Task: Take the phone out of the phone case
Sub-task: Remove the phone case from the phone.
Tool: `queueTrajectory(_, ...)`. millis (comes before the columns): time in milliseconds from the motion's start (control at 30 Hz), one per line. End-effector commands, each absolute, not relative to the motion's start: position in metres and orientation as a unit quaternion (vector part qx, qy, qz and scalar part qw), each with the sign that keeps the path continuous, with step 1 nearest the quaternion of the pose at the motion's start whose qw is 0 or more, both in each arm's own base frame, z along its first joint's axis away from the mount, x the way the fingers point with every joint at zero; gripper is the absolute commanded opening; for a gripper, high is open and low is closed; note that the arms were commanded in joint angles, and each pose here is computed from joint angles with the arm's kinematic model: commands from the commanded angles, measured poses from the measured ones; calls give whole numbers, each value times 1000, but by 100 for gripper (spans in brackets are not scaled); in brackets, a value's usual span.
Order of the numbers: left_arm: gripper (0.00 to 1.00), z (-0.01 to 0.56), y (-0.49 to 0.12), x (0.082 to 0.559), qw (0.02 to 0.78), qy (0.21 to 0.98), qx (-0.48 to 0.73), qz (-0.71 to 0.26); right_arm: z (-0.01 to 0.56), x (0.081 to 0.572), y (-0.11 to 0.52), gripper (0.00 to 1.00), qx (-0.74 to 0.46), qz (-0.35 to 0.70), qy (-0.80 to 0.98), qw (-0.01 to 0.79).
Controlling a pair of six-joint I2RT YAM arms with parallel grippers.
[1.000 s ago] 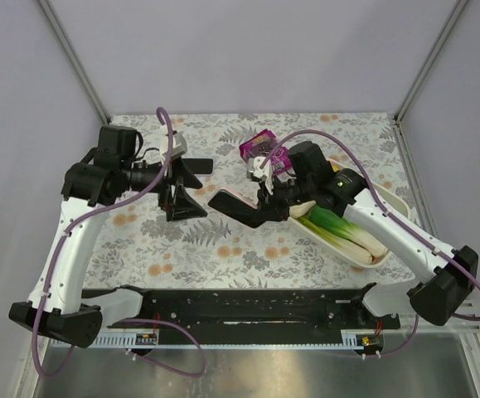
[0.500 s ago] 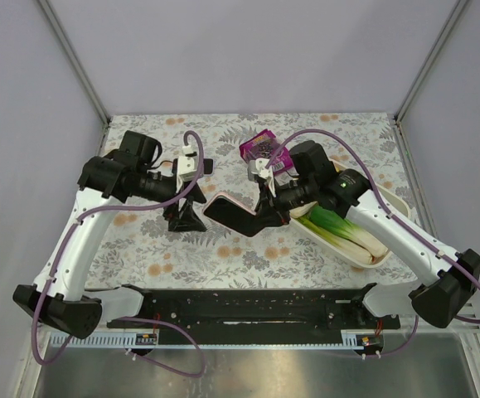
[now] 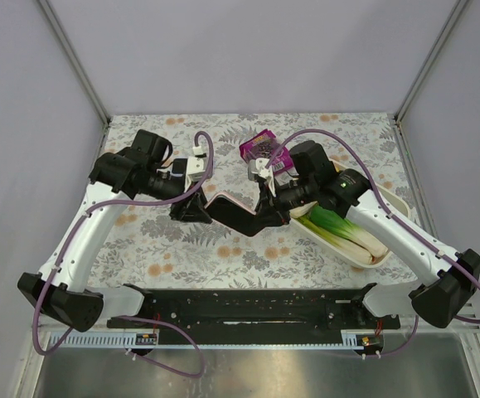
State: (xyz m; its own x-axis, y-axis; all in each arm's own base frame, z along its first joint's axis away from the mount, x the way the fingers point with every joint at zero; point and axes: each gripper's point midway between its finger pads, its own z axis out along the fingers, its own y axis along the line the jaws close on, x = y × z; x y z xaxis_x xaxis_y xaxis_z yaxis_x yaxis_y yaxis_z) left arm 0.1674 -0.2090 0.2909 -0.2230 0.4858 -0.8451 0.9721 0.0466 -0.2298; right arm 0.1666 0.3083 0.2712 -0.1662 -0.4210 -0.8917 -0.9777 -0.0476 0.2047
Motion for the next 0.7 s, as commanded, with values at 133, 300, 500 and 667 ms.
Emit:
queueTrajectory(133,1,293,-212,158,296,624,588,-421,306,158,313,0,-579,479,565,340)
queueTrajectory(300,0,294,-208,145,303,593,618,-418,308,155,312,0,-575,500,559,327)
queueTrajectory(500,0,302,-206,126,305,548,653,-425,306,149,315,0,-573,526,552,301)
queueTrajectory(667,0,311,-208,107,313,497,680,-439,303,146,316,0,-567,550,548,275)
